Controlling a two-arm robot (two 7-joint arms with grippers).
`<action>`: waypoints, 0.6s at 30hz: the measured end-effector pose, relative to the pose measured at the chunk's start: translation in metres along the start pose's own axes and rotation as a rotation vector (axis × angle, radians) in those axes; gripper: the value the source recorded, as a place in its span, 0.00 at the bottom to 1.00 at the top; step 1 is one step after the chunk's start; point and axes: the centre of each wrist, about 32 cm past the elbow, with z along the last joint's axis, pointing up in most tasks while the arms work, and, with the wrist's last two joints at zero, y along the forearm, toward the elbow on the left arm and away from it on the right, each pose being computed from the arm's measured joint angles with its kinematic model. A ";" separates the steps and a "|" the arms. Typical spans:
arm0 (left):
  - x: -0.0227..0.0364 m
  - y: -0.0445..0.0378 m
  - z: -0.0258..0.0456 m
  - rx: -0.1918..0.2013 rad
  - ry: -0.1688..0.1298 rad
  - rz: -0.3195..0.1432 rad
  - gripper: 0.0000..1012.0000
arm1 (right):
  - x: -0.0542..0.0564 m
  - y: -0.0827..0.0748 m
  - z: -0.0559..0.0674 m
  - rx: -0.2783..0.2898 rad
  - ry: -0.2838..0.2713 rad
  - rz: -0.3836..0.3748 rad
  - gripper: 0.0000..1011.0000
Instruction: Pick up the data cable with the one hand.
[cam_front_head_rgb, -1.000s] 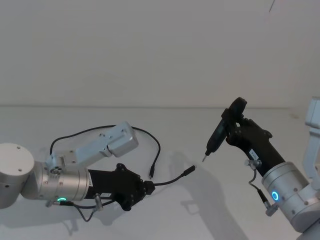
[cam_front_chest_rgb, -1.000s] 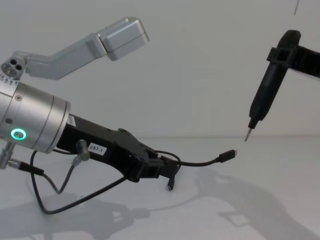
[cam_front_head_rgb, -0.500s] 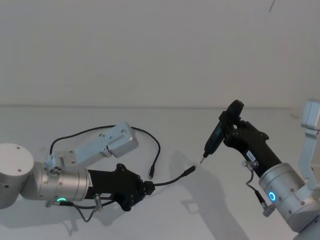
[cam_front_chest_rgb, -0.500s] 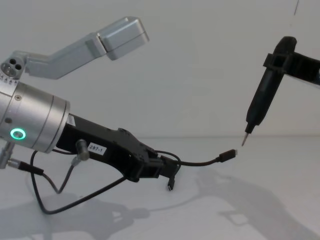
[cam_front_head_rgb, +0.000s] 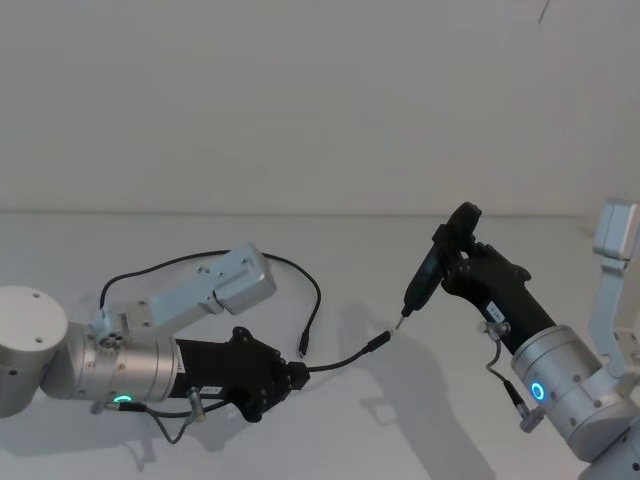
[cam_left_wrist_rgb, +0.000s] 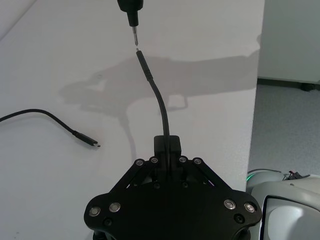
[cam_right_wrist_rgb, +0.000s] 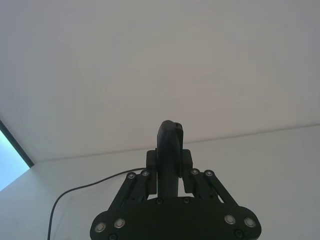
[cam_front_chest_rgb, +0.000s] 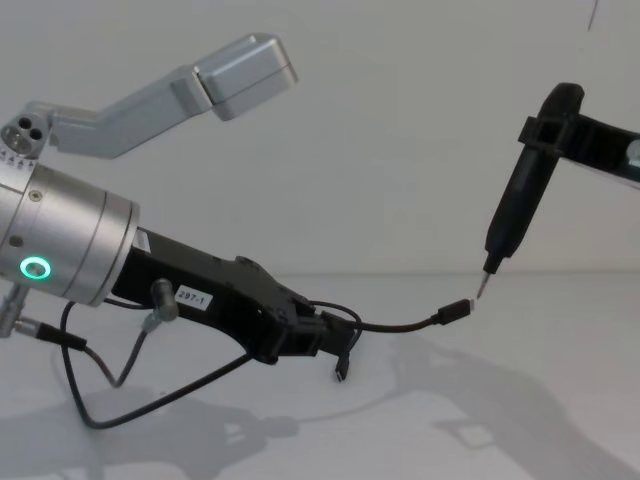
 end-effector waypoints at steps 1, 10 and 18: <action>0.0000 0.0000 0.0000 0.000 0.000 0.000 0.04 | 0.000 0.000 0.000 0.000 0.000 0.000 0.28; 0.0000 0.0000 0.0000 0.000 0.000 0.000 0.04 | 0.000 0.001 -0.001 -0.008 0.005 -0.002 0.28; 0.0000 0.0000 0.0000 0.000 0.000 0.000 0.04 | -0.001 0.001 -0.002 -0.013 0.007 -0.003 0.28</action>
